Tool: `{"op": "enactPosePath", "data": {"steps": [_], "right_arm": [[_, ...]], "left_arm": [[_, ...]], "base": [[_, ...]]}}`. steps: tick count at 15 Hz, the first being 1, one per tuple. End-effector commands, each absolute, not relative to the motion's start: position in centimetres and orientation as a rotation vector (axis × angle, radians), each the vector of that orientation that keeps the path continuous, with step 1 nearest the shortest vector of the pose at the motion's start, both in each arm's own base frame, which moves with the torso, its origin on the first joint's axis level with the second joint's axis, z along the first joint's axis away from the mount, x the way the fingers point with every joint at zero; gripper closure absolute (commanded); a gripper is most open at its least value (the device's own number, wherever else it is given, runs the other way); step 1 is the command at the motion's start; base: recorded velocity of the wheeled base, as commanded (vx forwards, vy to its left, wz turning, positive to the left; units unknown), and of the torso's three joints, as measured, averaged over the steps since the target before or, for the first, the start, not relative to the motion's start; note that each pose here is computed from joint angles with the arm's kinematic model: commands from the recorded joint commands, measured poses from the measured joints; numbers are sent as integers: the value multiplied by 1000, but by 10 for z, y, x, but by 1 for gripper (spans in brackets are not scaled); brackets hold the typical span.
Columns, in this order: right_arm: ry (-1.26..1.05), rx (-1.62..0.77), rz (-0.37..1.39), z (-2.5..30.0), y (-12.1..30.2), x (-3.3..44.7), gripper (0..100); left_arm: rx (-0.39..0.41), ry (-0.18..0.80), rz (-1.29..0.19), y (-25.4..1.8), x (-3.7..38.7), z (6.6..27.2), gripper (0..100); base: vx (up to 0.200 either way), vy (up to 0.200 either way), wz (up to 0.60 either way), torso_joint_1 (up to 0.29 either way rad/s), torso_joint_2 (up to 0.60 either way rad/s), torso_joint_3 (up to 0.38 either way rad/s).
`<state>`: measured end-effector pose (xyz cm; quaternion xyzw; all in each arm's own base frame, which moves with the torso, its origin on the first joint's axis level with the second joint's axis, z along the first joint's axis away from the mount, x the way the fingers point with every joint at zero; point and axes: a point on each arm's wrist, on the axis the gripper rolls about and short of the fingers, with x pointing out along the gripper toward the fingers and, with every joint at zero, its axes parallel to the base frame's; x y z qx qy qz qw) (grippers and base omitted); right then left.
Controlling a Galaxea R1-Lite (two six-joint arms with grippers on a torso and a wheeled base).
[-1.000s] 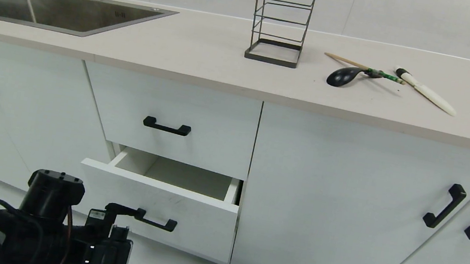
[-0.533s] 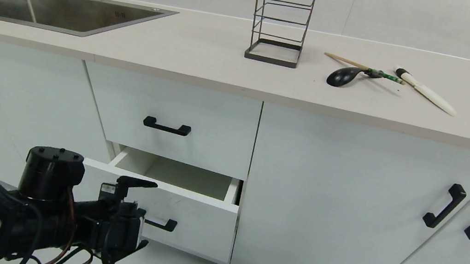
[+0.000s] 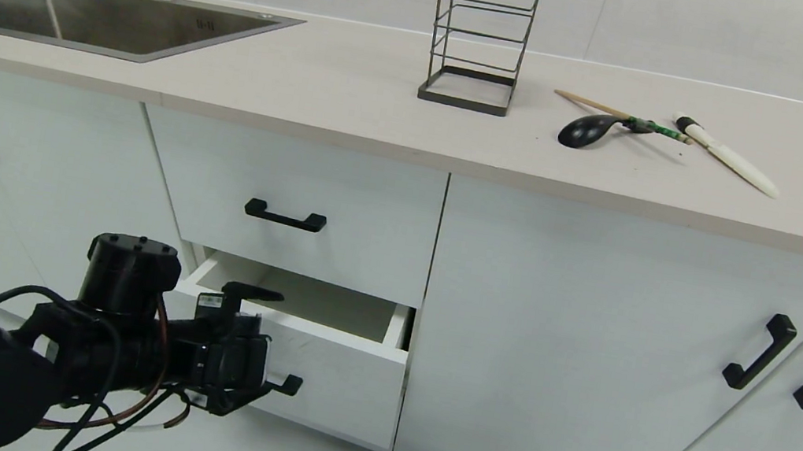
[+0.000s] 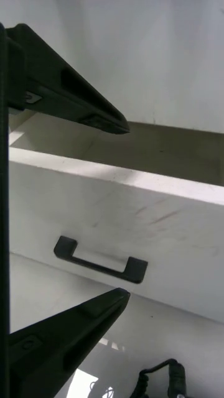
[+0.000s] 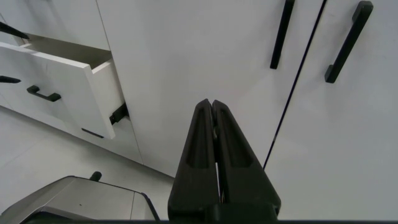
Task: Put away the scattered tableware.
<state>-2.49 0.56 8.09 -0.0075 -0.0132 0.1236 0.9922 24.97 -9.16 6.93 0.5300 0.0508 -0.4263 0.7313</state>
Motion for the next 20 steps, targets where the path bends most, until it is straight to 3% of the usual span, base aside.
{"op": "enactPosePath", "data": {"steps": [1,13,16,20], "right_arm": [[-26,-17,248,81,6,-25,100],[-26,-17,248,81,6,-25,100],[-26,-15,248,81,6,-25,100],[-26,-15,248,81,6,-25,100]], "left_arm": [[1161,147,-948,-92,258,58,0],[1156,195,-973,-95,275,39,0],[1145,237,-1040,-92,251,30,0],[1176,191,-1154,-91,183,46,0]], "base": [[0,0,0,0,0,0],[0,0,0,0,0,0],[0,0,0,0,0,0],[0,0,0,0,0,0]]}}
